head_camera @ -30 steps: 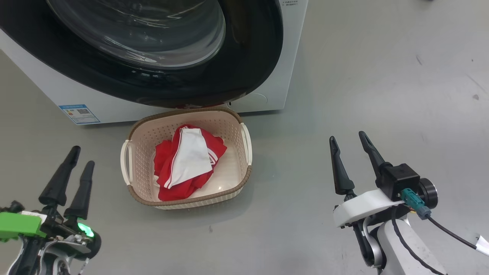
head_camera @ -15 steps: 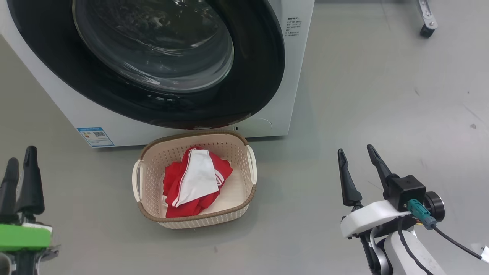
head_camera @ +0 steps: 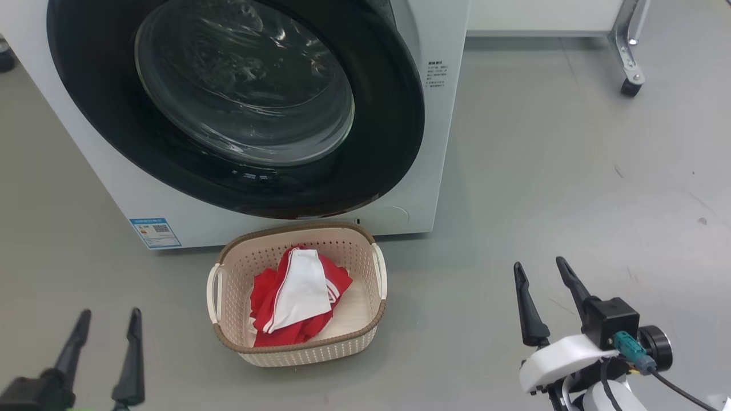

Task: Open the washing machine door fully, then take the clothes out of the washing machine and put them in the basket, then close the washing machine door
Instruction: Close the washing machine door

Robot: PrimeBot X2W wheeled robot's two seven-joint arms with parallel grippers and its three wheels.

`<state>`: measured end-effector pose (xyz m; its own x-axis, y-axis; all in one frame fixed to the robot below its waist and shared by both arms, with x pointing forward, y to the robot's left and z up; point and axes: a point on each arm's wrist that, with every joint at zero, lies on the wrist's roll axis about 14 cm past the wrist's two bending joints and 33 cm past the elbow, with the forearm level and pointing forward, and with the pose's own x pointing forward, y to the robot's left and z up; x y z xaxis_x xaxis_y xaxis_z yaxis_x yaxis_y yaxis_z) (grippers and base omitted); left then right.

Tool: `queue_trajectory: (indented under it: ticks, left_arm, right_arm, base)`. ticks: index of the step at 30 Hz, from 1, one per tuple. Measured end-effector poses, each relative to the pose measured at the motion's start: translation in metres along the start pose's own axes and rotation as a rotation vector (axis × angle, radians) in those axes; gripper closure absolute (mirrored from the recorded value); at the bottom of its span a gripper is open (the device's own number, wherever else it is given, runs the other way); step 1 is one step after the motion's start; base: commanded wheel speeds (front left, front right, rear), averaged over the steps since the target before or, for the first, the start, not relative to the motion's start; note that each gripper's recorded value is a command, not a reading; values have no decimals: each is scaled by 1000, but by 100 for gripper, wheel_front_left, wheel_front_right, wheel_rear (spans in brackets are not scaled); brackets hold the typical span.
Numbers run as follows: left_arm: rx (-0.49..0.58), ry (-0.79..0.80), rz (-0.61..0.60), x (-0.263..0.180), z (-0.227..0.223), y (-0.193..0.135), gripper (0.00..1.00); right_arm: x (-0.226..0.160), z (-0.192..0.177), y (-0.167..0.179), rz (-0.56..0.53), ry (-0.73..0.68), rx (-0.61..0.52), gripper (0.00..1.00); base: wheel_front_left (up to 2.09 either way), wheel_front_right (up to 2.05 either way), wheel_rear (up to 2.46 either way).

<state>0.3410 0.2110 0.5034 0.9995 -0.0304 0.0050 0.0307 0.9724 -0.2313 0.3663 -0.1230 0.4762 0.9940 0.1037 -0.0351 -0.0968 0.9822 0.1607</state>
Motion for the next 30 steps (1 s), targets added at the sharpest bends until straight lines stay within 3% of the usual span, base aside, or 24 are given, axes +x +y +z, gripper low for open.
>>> queue_trajectory:
  ticks: [7,30]
  left_arm:
    - [93,46,18,-19,-19,-7,0]
    - [75,57,58,-25,-34,-19,0]
  right_arm:
    - [-15,-7,-1,-7,18,8,0]
    - [-23,-9,-3,-18,24,18,0]
  base:
    - [0,0,0]
    - [0,0,0]
